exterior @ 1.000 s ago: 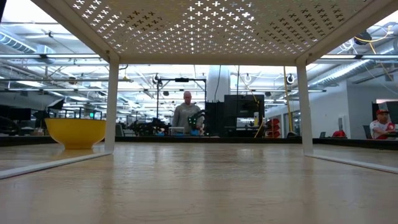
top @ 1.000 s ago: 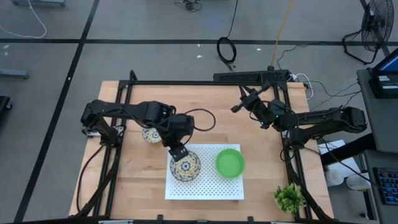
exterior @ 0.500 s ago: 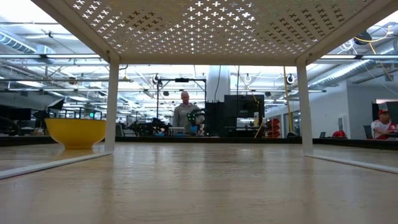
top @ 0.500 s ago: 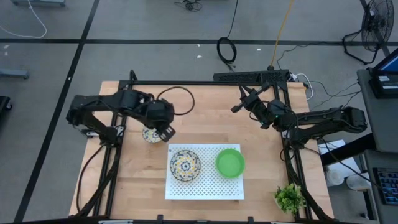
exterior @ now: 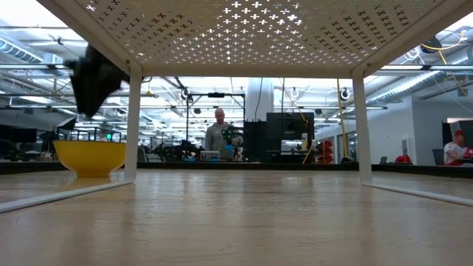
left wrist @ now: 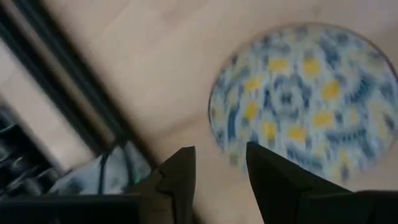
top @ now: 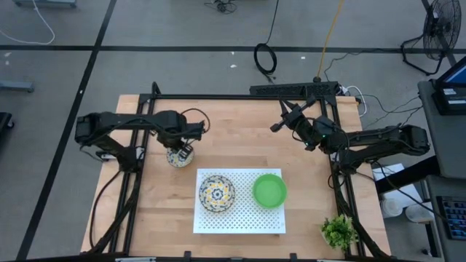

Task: Pick & Place Mini bowls
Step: Stack the white bowl on the top of the white bowl on the shelf

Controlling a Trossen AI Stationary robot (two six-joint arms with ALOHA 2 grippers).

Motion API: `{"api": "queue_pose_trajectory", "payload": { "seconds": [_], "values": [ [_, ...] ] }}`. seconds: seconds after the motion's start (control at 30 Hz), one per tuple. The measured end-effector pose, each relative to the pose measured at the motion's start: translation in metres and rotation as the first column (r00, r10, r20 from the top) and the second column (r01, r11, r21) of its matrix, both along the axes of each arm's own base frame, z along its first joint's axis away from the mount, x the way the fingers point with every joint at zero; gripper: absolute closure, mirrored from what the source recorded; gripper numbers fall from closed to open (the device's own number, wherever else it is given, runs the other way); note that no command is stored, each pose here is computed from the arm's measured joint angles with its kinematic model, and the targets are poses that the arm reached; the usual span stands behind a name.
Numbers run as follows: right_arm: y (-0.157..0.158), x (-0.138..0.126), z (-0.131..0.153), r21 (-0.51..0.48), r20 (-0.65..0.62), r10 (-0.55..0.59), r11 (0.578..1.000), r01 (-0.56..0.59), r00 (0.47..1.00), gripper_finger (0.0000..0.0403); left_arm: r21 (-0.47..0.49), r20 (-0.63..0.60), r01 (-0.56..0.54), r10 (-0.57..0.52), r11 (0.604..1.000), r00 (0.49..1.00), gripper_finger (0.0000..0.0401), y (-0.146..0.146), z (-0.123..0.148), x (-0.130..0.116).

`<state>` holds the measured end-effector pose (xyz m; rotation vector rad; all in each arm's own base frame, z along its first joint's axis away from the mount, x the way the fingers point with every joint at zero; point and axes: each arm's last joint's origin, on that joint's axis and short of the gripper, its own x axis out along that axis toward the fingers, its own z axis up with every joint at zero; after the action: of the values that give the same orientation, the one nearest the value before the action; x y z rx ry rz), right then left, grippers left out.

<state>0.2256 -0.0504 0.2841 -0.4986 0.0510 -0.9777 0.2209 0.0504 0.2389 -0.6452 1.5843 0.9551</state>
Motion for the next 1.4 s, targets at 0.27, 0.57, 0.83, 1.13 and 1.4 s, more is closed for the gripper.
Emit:
{"api": "queue_pose_trajectory", "payload": {
  "seconds": [0.27,0.57,0.83,1.13,1.4],
  "values": [
    [0.0,0.0,0.0,0.0,0.0,0.002,1.0,-0.002,1.0,0.0403,-0.028,0.074,-0.032,0.034,0.999,0.997,0.0256,0.026,-0.035,-0.015],
    [0.0,0.0,-0.001,0.001,-0.007,0.003,1.0,-0.003,1.0,0.0403,-0.064,0.072,-0.06,0.065,0.996,0.995,0.0256,0.033,-0.051,-0.024],
    [0.0,0.0,-0.001,0.001,-0.007,0.003,1.0,-0.003,1.0,0.0403,-0.179,0.17,-0.037,0.068,0.983,0.983,0.0256,0.032,-0.069,-0.025],
    [0.0,0.0,-0.001,0.001,-0.007,0.003,1.0,-0.003,1.0,0.0403,-0.196,0.188,0.0,0.038,0.981,0.981,0.0326,0.031,-0.074,-0.026],
    [0.0,0.0,-0.001,0.001,-0.007,0.003,1.0,-0.003,1.0,0.0403,-0.148,0.221,-0.044,0.076,0.988,0.972,0.0391,0.038,-0.052,-0.031]
  ]
}}
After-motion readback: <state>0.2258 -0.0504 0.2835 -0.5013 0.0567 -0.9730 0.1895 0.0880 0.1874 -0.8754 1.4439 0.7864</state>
